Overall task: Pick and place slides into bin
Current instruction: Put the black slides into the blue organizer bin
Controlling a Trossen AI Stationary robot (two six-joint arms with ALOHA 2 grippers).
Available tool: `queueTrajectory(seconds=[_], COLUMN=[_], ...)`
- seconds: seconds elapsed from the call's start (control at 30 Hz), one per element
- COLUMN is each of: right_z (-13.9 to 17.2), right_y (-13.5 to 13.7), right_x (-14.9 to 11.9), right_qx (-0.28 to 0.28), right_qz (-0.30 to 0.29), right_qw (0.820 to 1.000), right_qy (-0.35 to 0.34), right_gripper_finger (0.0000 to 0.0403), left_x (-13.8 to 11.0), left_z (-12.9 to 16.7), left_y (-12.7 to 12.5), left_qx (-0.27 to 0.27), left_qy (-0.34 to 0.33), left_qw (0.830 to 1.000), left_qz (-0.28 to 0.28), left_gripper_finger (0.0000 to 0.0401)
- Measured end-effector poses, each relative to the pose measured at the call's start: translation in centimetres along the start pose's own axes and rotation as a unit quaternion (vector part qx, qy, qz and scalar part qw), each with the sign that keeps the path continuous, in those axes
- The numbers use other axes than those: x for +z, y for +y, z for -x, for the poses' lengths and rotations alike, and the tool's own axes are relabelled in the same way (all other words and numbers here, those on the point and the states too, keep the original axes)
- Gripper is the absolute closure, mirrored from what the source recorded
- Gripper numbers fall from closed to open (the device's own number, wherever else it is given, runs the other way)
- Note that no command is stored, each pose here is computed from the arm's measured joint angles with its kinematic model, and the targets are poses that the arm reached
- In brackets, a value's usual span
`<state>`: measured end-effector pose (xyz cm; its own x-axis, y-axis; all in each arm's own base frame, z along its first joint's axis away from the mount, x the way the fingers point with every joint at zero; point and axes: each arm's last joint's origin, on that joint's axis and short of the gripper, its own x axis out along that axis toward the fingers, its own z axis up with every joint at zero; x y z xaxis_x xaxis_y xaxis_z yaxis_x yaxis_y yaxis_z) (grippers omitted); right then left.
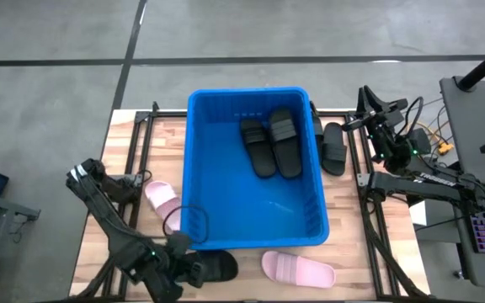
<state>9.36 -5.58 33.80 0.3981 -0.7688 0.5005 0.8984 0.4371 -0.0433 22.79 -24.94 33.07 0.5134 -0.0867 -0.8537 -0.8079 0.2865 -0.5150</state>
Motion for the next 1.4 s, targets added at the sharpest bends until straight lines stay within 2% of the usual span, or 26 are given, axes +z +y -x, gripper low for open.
queueTrajectory(seconds=[0.13,0.37,0.53,0.93,1.4], right_z=[0.0,0.0,0.0,0.0,0.0], right_y=[0.0,0.0,0.0,0.0,0.0], right_x=[0.0,0.0,0.0,0.0,0.0], right_qx=[0.000,0.000,0.000,0.000,0.000], right_qz=[0.014,0.011,0.007,0.006,0.006], right_qw=[1.000,1.000,1.000,1.000,1.000], right_qy=[0.000,0.001,0.001,0.000,0.000], right_gripper_finger=[0.0346,0.0346,0.0346,0.0346,0.0346], left_x=[-1.6,-4.1,-5.3,-6.3,-6.4], left_z=[-1.2,-4.6,-7.0,-10.6,-14.1], left_y=[0.5,1.3,1.8,2.8,4.3], left_qx=[0.006,0.022,0.038,0.059,0.001], left_qy=[-0.021,-0.061,-0.086,-0.107,-0.084], left_qw=[1.000,0.998,0.995,0.992,0.995], left_qz=[-0.020,0.021,0.026,0.026,0.056], left_gripper_finger=[0.0153,0.0153,0.0153,0.0153,0.0153])
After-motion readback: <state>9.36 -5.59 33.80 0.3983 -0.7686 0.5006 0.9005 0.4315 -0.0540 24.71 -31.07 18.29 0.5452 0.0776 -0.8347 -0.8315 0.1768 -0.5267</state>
